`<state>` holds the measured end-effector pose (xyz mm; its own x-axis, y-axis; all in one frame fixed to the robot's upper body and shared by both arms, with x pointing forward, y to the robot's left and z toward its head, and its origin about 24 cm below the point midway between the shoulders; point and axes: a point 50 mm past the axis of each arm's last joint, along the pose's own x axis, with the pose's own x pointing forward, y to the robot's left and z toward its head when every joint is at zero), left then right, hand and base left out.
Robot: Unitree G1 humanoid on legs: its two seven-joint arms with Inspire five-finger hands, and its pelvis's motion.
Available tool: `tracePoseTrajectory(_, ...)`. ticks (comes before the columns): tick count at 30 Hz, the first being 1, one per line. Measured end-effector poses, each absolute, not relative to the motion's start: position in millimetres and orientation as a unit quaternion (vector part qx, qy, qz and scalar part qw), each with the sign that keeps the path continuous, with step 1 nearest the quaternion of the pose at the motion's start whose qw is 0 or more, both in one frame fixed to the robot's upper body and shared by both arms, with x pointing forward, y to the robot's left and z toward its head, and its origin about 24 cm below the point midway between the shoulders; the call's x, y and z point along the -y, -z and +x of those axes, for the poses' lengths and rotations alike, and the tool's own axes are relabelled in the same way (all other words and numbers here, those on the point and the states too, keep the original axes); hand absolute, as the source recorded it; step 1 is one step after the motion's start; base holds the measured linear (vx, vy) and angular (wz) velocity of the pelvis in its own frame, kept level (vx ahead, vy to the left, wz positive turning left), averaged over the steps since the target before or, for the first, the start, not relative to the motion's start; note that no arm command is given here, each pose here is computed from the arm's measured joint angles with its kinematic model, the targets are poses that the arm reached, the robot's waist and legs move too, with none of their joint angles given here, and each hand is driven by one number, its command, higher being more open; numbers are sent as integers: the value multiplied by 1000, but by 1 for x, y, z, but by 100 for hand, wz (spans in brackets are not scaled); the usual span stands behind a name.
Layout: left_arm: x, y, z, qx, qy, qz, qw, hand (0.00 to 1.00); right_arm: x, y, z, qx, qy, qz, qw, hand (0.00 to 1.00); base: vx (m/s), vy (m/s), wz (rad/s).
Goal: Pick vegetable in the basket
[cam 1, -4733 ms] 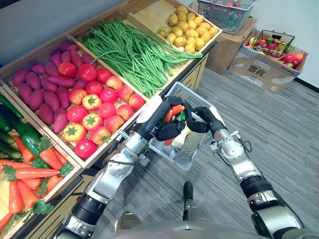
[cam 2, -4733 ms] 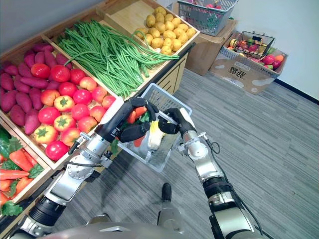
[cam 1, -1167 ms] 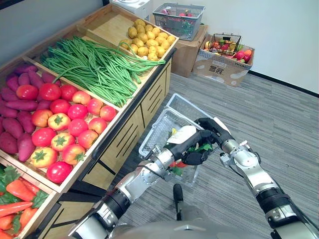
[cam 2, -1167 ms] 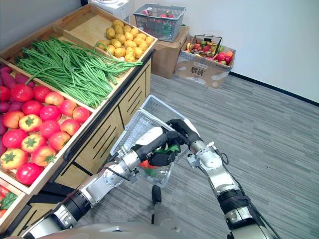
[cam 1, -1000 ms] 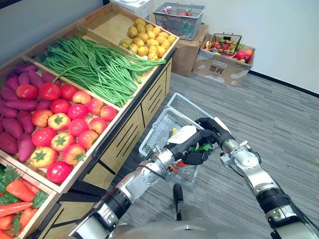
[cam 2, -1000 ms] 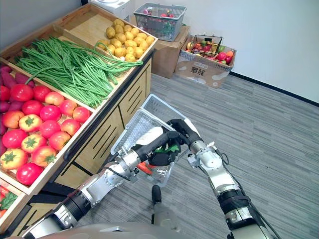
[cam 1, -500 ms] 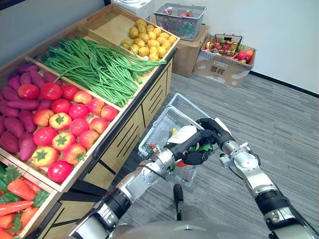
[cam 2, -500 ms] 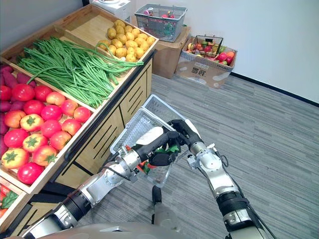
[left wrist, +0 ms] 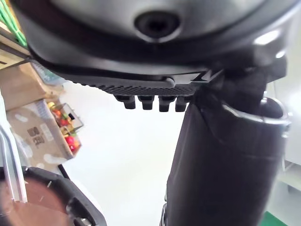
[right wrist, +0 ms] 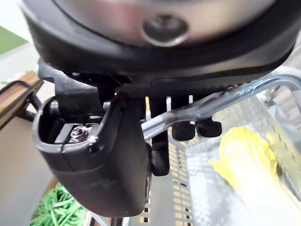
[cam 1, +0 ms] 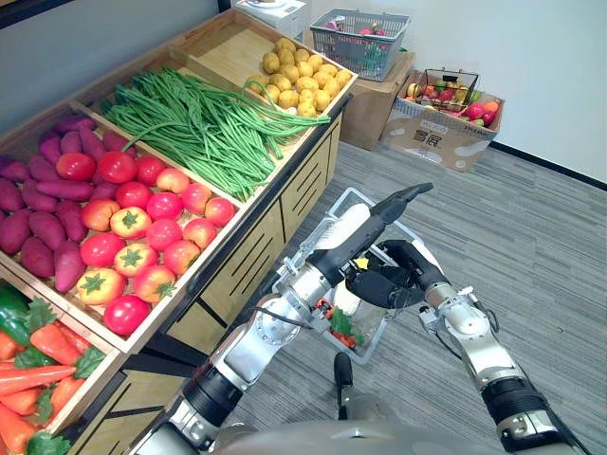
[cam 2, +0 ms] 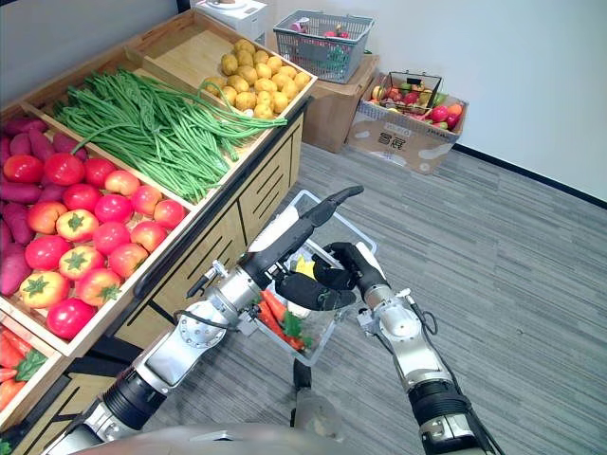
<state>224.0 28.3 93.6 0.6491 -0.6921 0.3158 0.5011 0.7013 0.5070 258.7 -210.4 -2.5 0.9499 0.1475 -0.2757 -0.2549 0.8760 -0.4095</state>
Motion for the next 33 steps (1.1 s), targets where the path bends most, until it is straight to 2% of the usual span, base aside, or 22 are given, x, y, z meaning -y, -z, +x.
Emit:
tracePoseTrajectory(7, -29, -95, 222, 253, 337, 190, 887, 100, 213, 4, 258, -121, -96, -225, 962, 0, -9, -8, 3)
tracePoseTrajectory(21, -39, -133, 218, 330, 283, 166, 885, 100, 218, 19, 253, -153, -66, -206, 964, 0, -13, -6, 3)
tracePoseTrajectory(26, -66, -144, 217, 346, 203, 151, 903, 100, 237, 27, 244, -178, -30, -216, 960, 0, -6, -7, 7)
tracePoseTrajectory(30, -105, -142, 220, 329, 103, 162, 924, 100, 255, 35, 232, -203, 13, -228, 952, 0, -11, -3, 19)
tracePoseTrajectory(33, -128, -145, 216, 330, 45, 177, 926, 100, 268, 42, 218, -224, 44, -224, 948, 0, -19, -8, 35)
